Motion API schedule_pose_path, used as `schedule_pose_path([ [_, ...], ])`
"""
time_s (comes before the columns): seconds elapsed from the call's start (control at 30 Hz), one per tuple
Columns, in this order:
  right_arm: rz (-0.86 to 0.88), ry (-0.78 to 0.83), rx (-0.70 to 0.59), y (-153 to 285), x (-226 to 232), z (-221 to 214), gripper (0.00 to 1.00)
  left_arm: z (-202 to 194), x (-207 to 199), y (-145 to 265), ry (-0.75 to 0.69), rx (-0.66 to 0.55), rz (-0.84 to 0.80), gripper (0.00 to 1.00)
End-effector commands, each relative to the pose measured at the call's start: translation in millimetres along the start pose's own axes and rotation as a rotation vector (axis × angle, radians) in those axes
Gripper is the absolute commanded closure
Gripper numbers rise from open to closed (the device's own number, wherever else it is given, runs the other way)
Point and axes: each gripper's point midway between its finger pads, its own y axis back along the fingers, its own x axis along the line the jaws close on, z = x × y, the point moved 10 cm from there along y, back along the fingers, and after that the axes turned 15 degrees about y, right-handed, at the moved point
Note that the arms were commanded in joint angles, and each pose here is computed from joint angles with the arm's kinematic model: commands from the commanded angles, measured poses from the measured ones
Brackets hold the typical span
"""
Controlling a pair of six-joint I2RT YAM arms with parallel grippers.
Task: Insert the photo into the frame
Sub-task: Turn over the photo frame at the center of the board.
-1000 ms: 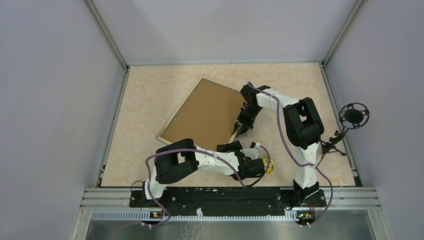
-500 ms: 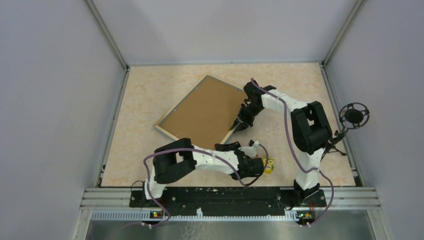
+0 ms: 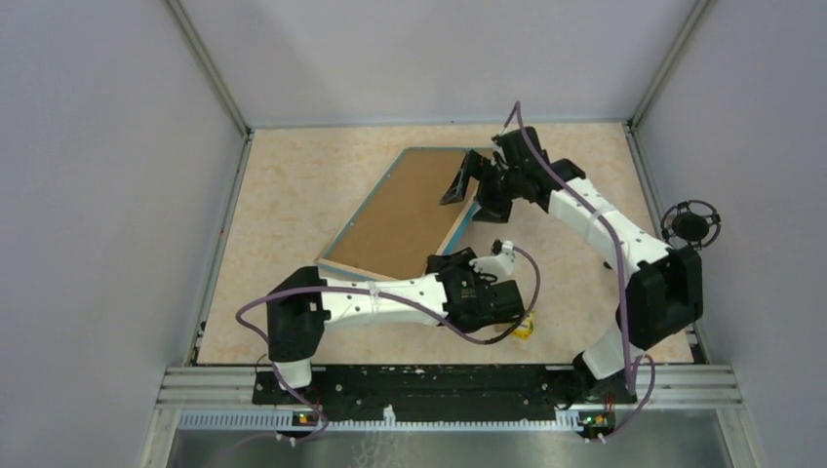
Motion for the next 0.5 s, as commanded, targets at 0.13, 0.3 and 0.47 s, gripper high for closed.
schedule_pose_path([
  [0.13, -0.175, 0.280, -0.683, 164.3, 48.1, 25.6, 0.01, 75.3, 63.9, 38.9, 0.225, -0.162, -0.081, 1.00],
  [0.3, -0.032, 0.389, -0.938, 229.0, 74.4, 12.4, 0.01, 105.6, 106.9, 58.2, 0.384, -0.287, -0.215, 1.00],
  [0.47, -0.065, 0.381, -0.993, 246.6, 74.7, 7.1, 0.01, 119.7, 157.8, 57.8, 0.570, -0.301, -0.386, 1.00],
])
